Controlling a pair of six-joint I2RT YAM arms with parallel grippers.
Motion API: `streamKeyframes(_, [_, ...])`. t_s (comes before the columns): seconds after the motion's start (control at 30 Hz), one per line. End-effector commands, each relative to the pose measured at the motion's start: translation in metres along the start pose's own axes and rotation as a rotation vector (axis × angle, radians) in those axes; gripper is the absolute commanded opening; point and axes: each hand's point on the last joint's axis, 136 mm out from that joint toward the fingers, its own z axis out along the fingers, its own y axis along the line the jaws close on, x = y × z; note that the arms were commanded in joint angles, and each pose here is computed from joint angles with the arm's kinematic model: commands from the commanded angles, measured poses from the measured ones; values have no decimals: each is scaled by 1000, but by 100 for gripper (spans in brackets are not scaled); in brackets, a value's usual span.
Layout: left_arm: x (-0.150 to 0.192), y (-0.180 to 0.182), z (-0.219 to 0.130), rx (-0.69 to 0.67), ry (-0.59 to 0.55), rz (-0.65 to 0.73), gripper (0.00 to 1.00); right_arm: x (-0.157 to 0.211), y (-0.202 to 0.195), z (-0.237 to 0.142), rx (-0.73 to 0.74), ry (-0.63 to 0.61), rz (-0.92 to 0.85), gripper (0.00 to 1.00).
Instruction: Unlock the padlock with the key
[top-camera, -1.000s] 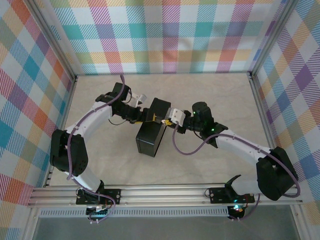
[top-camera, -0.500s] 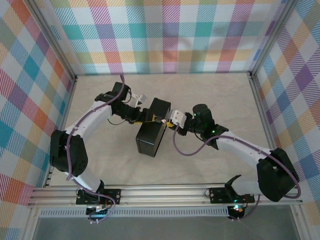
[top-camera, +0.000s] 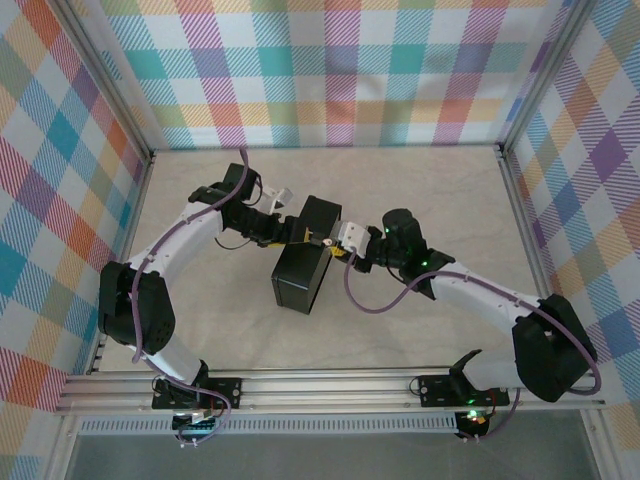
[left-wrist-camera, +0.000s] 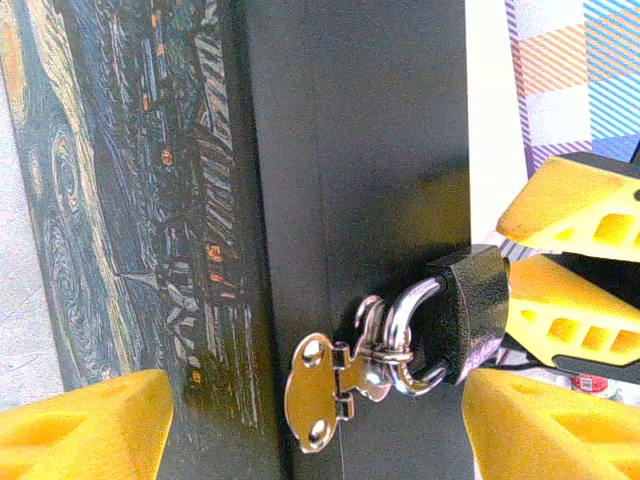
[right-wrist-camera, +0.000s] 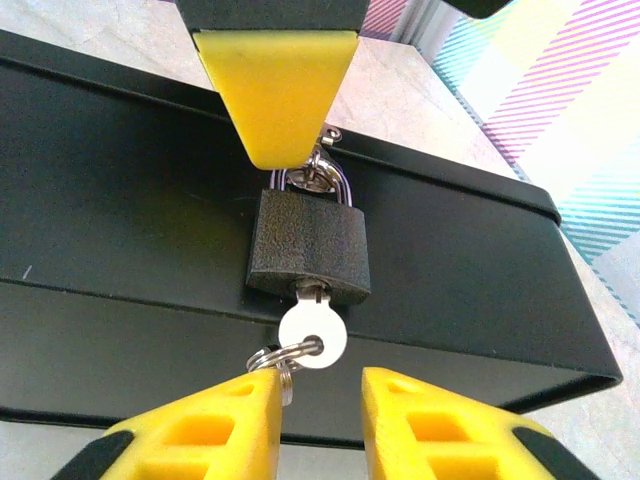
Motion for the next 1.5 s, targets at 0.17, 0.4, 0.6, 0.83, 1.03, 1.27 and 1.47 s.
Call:
streamKeyframes(0.17, [-4, -11, -14, 10, -32, 29, 75, -20, 6, 9, -36, -47, -55, 28])
streamKeyframes(0.4, [-4, -11, -15, 14, -32, 30, 75, -21, 8, 12, -35, -45, -58, 24])
streamKeyframes(0.6, [-6, -12, -14, 18, -32, 30, 75, -23, 3, 10, 7, -39, -69, 28])
streamKeyframes(0.83, [-6, -12, -14, 19, -28, 30, 74, -28, 2, 9, 12, -47, -70, 23])
streamKeyframes(1.03, [-6, -12, -13, 23, -27, 29, 74, -30, -1, 7, 27, -40, -57, 28])
streamKeyframes(1.27, [-6, -11, -12, 26, -28, 27, 73, -35, 0, 6, 14, -28, -53, 25])
streamKeyframes(1.47, [-5, -11, -12, 25, -28, 26, 73, -34, 6, 7, -15, -19, -45, 19])
